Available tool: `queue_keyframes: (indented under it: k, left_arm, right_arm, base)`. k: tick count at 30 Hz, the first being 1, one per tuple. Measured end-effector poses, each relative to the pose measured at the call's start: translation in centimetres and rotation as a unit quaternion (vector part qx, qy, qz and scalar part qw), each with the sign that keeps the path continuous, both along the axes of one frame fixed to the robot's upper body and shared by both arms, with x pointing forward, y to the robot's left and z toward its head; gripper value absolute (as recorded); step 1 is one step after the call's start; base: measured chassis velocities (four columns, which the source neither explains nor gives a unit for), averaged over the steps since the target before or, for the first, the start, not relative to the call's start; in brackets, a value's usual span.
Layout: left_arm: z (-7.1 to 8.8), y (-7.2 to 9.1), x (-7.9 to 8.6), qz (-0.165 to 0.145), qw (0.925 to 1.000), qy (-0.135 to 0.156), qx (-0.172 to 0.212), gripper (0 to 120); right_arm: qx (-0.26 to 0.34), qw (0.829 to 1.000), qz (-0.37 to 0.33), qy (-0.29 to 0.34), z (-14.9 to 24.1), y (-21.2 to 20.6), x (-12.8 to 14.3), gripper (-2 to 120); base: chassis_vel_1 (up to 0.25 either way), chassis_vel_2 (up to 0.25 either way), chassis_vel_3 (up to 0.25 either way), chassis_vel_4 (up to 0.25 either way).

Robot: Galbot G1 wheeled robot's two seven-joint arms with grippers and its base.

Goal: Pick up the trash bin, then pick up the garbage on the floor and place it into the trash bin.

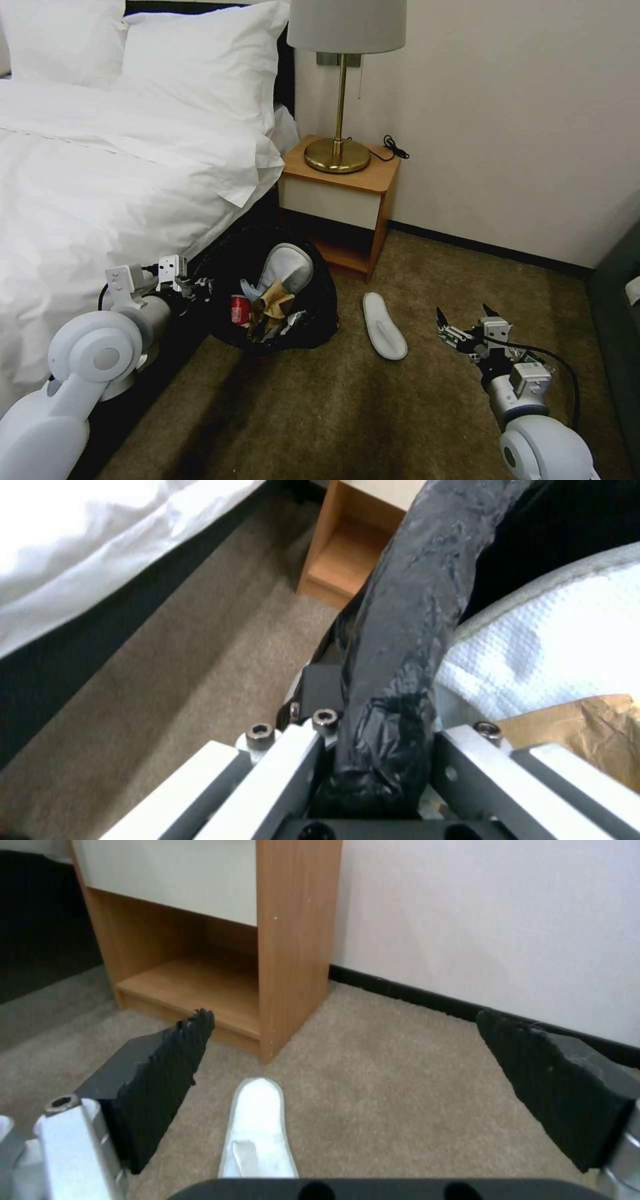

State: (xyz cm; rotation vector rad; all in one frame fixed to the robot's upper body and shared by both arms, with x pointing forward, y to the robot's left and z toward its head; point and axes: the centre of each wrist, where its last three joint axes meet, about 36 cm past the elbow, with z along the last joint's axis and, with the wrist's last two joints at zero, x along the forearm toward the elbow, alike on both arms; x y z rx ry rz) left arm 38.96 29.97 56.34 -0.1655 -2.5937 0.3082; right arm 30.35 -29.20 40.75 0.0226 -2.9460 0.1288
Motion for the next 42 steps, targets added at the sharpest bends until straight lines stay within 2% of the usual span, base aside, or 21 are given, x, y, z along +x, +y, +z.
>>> queue_keyframes:
  k: [24,27,29,38,40,42]
  left_arm:
    - [0.4,0.7,0.6,0.011,0.9999,-0.003,-0.004,2]
    - [0.4,0.7,0.8,0.011,0.9999,-0.002,-0.007,2]
    - [0.3,0.7,0.8,0.009,0.9999,-0.001,-0.009,2]
    - [0.6,0.6,0.7,0.005,0.9999,-0.004,-0.011,2]
    - [0.7,0.5,0.6,0.005,0.9999,-0.005,-0.010,2]
    - [0.7,0.5,0.6,0.004,0.9999,-0.005,-0.009,2]
  right_arm:
    - [0.000,0.999,0.025,0.040,-2.1,-0.2,0.7,100]
    - [0.008,0.997,0.040,0.068,-2.8,-1.0,1.7,100]
    - [0.016,0.992,0.062,0.109,-3.5,-2.6,3.3,100]
    - [0.031,0.974,0.135,0.181,-5.0,-5.0,6.9,100]
    - [0.036,0.964,0.160,0.207,-6.9,-5.3,9.1,100]
    - [0.040,0.960,0.172,0.218,-7.9,-5.2,10.2,100]
  base:
    - [-0.089,0.087,0.091,-0.091]
    - [-0.073,0.081,0.078,-0.069]
    - [0.000,0.000,0.000,0.000]
    - [0.000,0.000,0.000,0.000]
    - [0.000,0.000,0.000,0.000]
    - [0.000,0.000,0.000,0.000]
